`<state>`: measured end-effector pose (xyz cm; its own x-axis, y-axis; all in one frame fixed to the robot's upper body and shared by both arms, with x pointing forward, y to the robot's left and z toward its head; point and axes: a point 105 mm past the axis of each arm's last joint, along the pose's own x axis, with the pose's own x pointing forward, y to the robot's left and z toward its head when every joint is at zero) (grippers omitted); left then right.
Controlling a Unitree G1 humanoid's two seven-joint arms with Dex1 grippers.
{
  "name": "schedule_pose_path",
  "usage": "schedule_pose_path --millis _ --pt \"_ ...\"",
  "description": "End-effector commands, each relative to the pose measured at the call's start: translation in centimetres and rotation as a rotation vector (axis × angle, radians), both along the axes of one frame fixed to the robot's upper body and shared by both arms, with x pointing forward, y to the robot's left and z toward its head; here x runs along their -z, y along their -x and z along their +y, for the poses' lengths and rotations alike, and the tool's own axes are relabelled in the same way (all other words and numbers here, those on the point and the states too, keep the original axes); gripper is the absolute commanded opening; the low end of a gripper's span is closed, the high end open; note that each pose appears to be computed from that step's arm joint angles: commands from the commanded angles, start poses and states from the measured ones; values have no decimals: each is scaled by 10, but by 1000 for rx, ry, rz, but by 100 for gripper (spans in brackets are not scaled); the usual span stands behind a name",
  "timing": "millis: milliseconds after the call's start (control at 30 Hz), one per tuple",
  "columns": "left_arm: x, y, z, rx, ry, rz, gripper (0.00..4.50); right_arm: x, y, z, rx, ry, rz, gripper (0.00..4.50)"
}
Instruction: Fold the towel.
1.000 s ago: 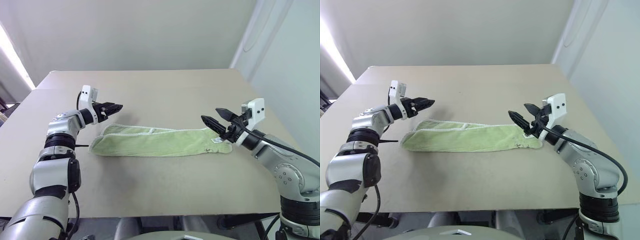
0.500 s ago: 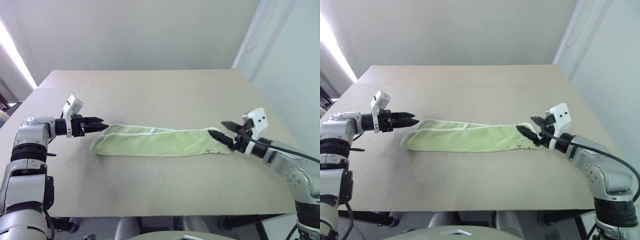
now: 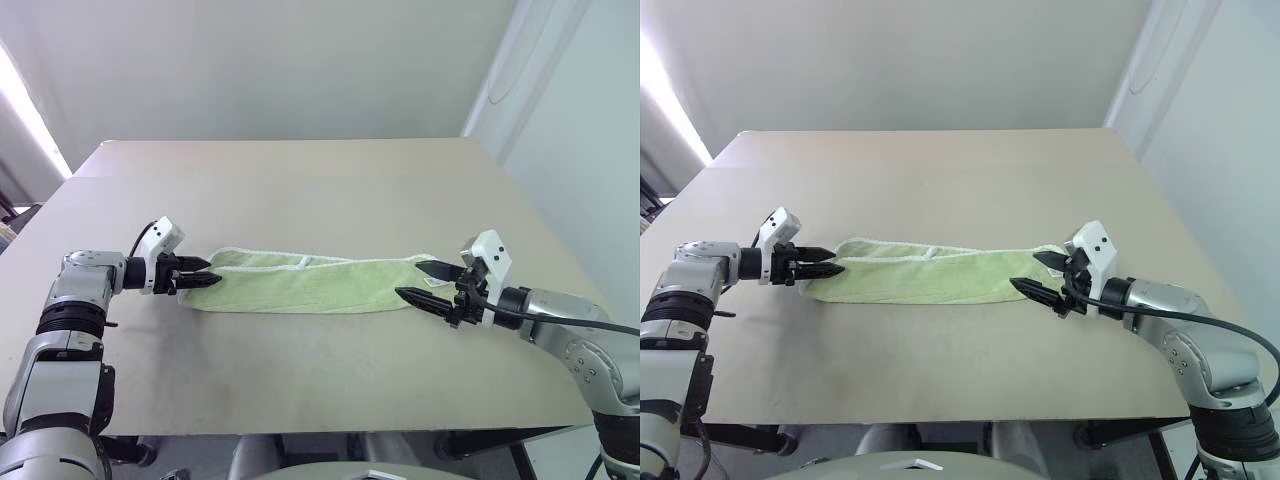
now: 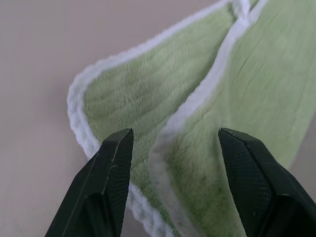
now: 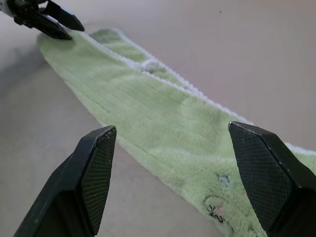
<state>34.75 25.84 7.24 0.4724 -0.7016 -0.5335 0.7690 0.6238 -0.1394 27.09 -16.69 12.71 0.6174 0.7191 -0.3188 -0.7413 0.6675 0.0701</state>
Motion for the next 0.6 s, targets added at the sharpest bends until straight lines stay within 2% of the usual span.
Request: schedule_pose_path --millis 33,200,300,500,600 --pt "-13 -9 -2 7 -10 -49 289 -11 -5 -1 17 6 -61 378" --pt "-18 -12 -3 2 13 -48 289 -9 -9 -4 44 9 -66 378" --pt "-21 -9 -2 26 23 -35 228 -9 -10 -5 51 11 -68 383" --pt "-20 1 -1 70 36 14 13 -7 -13 -7 62 15 -67 383" --pt "-20 5 0 84 42 34 6 -7 -15 -7 70 20 -68 383"
